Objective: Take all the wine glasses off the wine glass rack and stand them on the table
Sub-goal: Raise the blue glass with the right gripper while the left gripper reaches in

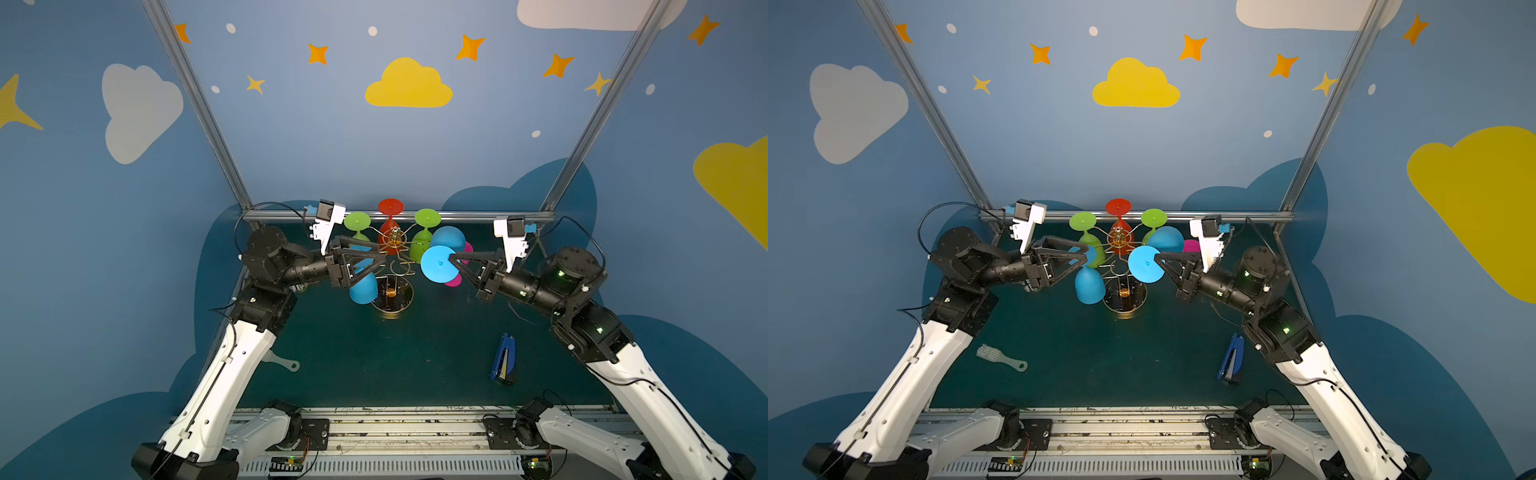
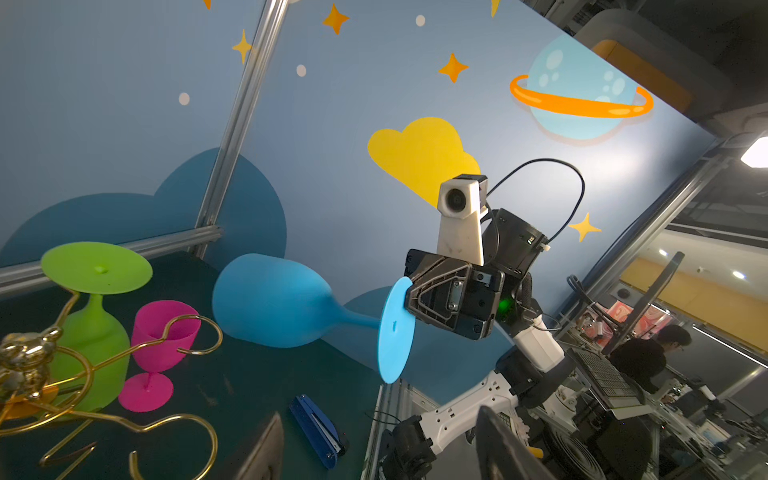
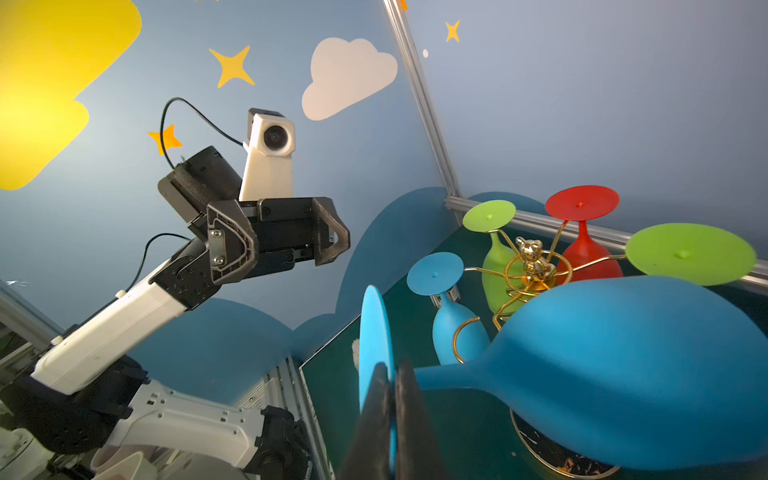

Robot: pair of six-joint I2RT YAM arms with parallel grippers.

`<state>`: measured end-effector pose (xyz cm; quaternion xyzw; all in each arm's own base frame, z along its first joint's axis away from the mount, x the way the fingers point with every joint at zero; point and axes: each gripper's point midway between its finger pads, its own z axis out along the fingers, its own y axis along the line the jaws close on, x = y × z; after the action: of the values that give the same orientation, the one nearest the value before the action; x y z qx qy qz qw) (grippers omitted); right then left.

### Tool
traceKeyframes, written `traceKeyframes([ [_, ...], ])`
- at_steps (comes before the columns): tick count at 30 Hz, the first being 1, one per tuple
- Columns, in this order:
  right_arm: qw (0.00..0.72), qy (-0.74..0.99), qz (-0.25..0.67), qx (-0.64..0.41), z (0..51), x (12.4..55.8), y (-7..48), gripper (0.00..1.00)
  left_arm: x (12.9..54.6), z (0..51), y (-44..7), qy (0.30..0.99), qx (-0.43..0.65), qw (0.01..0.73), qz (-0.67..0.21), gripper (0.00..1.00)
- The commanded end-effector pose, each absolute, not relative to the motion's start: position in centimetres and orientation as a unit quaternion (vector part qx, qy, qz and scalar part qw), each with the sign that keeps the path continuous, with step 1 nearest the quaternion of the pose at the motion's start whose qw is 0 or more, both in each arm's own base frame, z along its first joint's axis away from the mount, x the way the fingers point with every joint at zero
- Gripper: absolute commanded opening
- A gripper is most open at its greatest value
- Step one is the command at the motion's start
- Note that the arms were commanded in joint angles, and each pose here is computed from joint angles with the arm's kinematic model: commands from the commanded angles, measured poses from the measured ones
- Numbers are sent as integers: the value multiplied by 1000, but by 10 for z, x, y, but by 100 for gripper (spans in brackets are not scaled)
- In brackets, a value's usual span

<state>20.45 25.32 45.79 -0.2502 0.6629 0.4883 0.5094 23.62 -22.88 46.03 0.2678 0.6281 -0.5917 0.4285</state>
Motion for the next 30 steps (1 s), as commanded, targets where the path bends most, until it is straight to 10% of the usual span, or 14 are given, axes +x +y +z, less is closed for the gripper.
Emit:
traceKeyframes([
  [1,526,612,521,-277,493,189,261,0,234,466,-237,617,285,436,-590,71],
  [15,496,601,553,-296,491,190,297,0,222,459,-262,607,308,404,-611,66],
  [30,487,597,562,-302,489,195,313,0,218,458,-270,602,300,389,-630,20],
])
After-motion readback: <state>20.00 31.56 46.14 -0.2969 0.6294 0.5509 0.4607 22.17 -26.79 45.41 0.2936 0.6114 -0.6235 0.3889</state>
